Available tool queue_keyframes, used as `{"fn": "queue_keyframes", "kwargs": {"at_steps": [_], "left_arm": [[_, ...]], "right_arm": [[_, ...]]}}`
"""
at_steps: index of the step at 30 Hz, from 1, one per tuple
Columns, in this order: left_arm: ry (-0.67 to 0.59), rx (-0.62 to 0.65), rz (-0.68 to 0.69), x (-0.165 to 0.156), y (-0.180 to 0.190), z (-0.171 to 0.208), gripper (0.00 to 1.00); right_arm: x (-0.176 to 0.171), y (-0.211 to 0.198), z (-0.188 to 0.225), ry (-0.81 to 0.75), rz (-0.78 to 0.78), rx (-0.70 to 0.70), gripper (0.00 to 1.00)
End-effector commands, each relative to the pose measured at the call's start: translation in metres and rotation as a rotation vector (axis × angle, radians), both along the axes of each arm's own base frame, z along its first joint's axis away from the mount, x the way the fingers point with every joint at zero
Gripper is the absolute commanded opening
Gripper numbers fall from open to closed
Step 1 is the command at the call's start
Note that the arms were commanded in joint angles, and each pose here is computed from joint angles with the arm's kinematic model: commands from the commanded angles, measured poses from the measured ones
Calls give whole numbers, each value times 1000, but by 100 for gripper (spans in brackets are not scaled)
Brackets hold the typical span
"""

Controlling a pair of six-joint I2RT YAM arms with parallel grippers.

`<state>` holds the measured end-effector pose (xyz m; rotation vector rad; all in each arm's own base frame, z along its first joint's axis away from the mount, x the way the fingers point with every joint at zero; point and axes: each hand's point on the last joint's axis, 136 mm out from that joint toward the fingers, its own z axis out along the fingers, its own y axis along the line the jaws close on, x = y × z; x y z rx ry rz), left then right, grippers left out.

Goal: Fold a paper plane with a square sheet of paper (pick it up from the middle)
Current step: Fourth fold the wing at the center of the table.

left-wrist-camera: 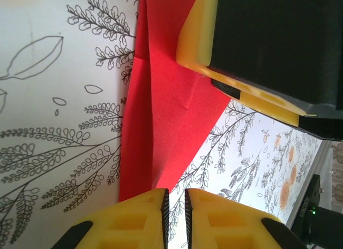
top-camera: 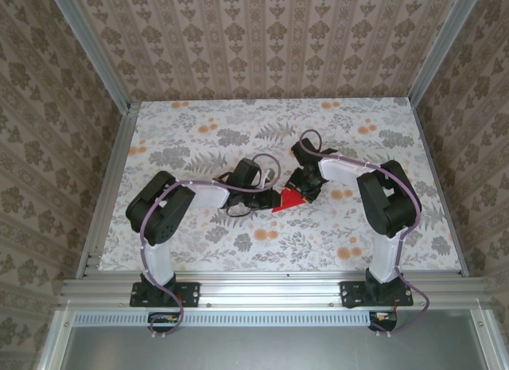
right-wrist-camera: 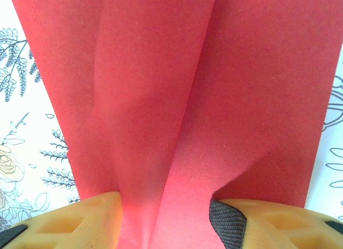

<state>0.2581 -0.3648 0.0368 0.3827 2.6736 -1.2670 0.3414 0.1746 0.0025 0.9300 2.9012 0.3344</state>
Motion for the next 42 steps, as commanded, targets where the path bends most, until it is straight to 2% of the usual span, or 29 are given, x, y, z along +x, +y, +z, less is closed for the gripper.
{"fn": "queue_keyframes", "kwargs": {"at_steps": [1,31,37,42], "left_arm": [[-4,48,-6,3,5,-8,18],[18,150,-4,-2,17,-34,16],[7,130,-5,0,13,-26,16],[-29,43,-7,5,2,2,18]], "right_arm": [[-106,-88,-77,414,-23,-390,56],[-107,-90,-79,417,0,-407,57],[-107,-93,-77,432,25,-453,60],[-106,-94,-76,440,32,-479,63]]}}
